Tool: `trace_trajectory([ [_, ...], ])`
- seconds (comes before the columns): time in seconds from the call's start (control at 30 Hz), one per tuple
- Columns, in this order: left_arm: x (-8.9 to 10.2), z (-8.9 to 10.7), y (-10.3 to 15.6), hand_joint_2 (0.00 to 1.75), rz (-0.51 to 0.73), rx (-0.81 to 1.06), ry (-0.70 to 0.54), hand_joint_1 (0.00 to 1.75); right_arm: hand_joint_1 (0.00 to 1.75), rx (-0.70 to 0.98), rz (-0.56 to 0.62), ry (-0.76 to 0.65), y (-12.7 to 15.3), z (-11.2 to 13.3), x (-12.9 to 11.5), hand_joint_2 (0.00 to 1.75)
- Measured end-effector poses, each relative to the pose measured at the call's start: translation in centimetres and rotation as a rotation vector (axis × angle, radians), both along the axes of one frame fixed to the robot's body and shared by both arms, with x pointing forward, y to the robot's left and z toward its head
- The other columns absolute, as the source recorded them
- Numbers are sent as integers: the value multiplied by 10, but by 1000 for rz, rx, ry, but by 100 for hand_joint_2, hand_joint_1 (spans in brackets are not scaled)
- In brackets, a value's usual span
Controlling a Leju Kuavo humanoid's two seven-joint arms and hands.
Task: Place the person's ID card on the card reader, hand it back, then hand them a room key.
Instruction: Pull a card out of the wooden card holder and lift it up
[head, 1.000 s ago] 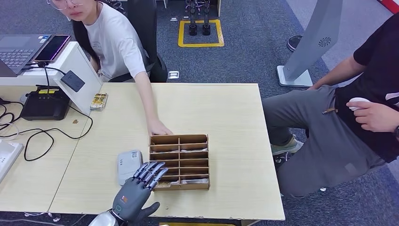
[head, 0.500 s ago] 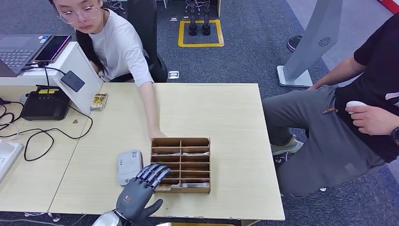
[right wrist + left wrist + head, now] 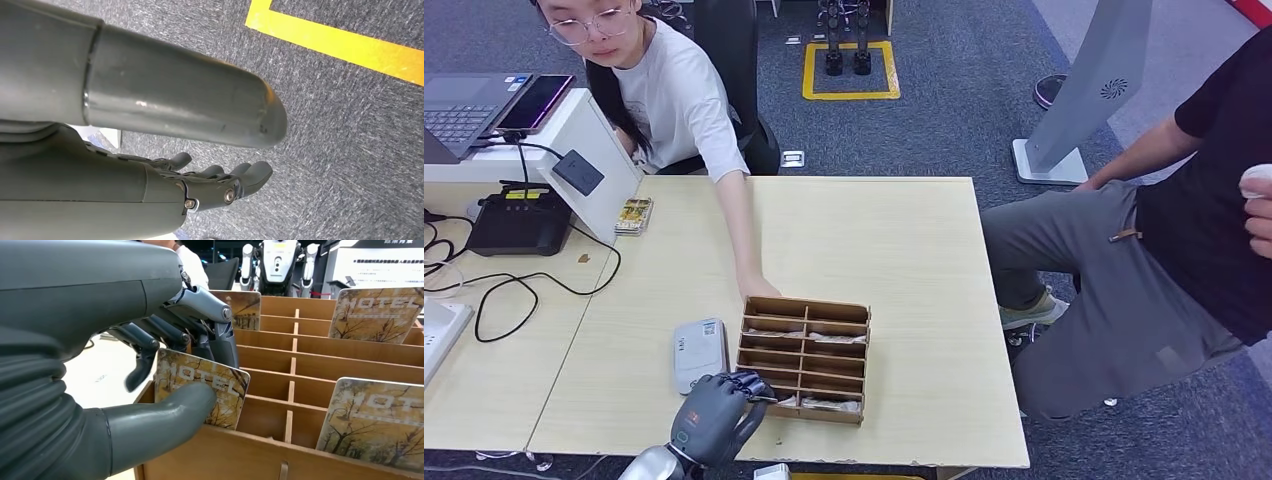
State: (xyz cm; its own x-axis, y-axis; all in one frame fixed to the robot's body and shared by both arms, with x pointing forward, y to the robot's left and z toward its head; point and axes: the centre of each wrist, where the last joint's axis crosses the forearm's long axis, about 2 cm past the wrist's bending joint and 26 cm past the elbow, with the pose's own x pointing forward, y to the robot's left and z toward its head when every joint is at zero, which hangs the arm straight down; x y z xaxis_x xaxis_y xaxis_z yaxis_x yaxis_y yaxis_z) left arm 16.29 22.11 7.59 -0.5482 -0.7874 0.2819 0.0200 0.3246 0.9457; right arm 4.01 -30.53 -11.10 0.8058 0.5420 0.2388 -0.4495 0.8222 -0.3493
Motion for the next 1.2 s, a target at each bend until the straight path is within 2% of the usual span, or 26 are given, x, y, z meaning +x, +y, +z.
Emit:
trace_trajectory([
  [0.1, 0, 0, 0, 175, -4, -19, 11, 175, 0, 1, 2, -3, 0, 0, 0, 0],
  [0.27, 4, 5, 7, 175, -61, -158, 55, 175, 0, -1, 12, -6, -1, 0, 1, 0],
  [0.4, 14, 22, 21, 175, -86, -209, 28, 175, 0, -1, 14, -6, -1, 0, 1, 0],
  [0.7, 21, 40, 35, 175, -84, -248, -64, 175, 0, -1, 21, -7, -1, 0, 2, 0],
  [0.83, 44, 78, 66, 175, -82, -283, -213, 175, 0, 4, 39, -10, -1, 0, 3, 0],
  [1.03, 88, 165, 133, 175, -51, -242, -402, 175, 0, 9, 59, -19, -1, 0, 5, 0],
  [1.13, 100, 208, 161, 175, -4, -205, -491, 175, 0, 11, 57, -23, -2, 1, 5, 0],
  [1.2, 106, 226, 173, 175, 81, -150, -532, 175, 0, 12, 61, -22, -2, 1, 6, 0],
])
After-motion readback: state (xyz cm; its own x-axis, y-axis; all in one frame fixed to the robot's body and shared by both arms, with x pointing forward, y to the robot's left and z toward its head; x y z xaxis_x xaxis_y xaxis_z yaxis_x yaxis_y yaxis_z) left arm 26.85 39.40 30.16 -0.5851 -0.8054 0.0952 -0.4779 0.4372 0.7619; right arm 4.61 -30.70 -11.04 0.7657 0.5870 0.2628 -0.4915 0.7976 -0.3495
